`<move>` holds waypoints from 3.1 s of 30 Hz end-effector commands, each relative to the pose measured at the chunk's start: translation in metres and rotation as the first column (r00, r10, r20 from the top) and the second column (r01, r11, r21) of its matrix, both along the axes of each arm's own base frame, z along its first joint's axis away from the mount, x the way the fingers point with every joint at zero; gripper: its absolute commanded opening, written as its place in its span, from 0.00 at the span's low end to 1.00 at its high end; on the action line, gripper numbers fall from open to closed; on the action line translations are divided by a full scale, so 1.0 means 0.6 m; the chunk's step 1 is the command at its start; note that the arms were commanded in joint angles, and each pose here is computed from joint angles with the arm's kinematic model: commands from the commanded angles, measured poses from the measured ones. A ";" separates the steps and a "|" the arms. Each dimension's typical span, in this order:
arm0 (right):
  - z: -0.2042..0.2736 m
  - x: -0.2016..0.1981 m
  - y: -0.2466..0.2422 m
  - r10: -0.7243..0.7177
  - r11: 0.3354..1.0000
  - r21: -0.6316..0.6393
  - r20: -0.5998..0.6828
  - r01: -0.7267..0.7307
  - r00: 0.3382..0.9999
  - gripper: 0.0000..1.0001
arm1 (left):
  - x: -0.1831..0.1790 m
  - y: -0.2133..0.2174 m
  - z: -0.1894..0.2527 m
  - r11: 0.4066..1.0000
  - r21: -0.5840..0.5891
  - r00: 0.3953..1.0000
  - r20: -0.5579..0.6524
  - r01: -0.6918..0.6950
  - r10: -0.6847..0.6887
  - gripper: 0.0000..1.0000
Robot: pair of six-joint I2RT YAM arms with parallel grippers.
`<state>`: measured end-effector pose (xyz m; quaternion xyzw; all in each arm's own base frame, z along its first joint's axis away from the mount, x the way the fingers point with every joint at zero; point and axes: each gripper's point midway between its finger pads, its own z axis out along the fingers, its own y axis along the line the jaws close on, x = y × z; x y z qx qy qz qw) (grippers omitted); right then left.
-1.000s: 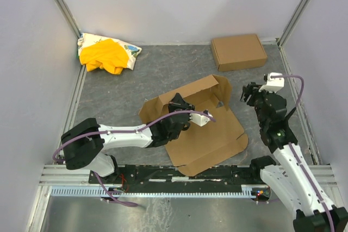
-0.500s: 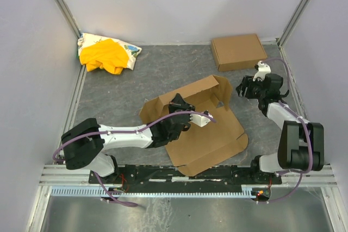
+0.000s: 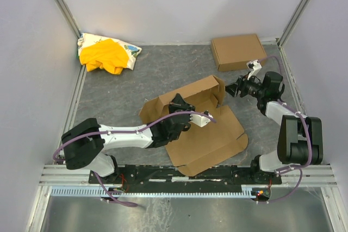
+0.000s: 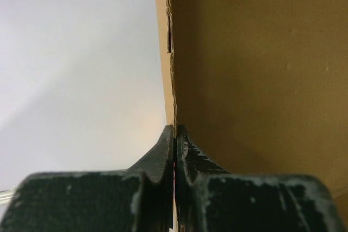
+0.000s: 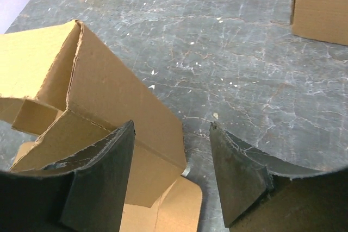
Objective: Fold the paper box
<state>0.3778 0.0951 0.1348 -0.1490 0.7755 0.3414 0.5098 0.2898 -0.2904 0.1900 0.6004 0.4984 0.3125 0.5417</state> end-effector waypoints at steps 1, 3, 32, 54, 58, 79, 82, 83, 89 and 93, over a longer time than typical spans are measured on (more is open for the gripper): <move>0.031 -0.006 0.017 0.075 0.997 -0.009 0.061 -0.074 0.995 0.65 | -0.006 -0.011 -0.020 0.999 0.041 0.999 -0.039 0.031 -0.029 0.03; 0.024 -0.014 0.016 0.070 0.996 -0.051 0.051 -0.067 0.996 0.66 | -0.006 -0.011 -0.019 0.999 0.041 0.999 -0.040 0.030 -0.028 0.03; 0.022 -0.070 0.128 0.261 0.964 -0.092 0.130 -0.251 0.957 0.57 | -0.017 -0.024 -0.011 0.999 0.032 0.999 -0.049 0.022 -0.020 0.03; 0.014 -0.049 0.169 0.087 0.990 -0.127 0.157 -0.067 0.984 0.30 | -0.032 -0.046 0.002 0.999 0.001 0.997 -0.047 0.053 -0.053 0.03; 0.007 -0.051 0.180 0.116 0.987 -0.130 0.142 -0.098 0.983 0.35 | -0.035 -0.052 0.004 0.998 -0.007 0.997 -0.054 0.061 -0.061 0.03; -0.006 -0.045 0.238 0.297 0.955 -0.064 0.135 -0.290 0.945 0.24 | -0.042 -0.050 0.016 0.996 -0.050 0.994 -0.074 0.073 -0.077 0.03; -0.010 -0.037 0.244 0.278 0.960 -0.028 0.066 -0.277 0.958 0.02 | -0.041 -0.051 0.019 0.996 -0.055 0.994 -0.073 0.072 -0.076 0.03; -0.009 -0.037 0.248 0.271 0.963 -0.019 0.059 -0.270 0.961 0.02 | -0.040 -0.051 0.021 0.996 -0.058 0.995 -0.073 0.068 -0.072 0.03; -0.011 -0.067 0.257 0.224 0.974 -0.060 0.074 -0.220 0.972 0.02 | -0.040 -0.050 0.026 0.997 -0.055 0.996 -0.067 0.060 -0.063 0.03; -0.009 -0.092 0.260 0.213 0.974 -0.089 0.062 -0.208 0.975 0.02 | -0.036 -0.044 0.030 0.998 -0.052 0.998 -0.057 0.030 -0.033 0.03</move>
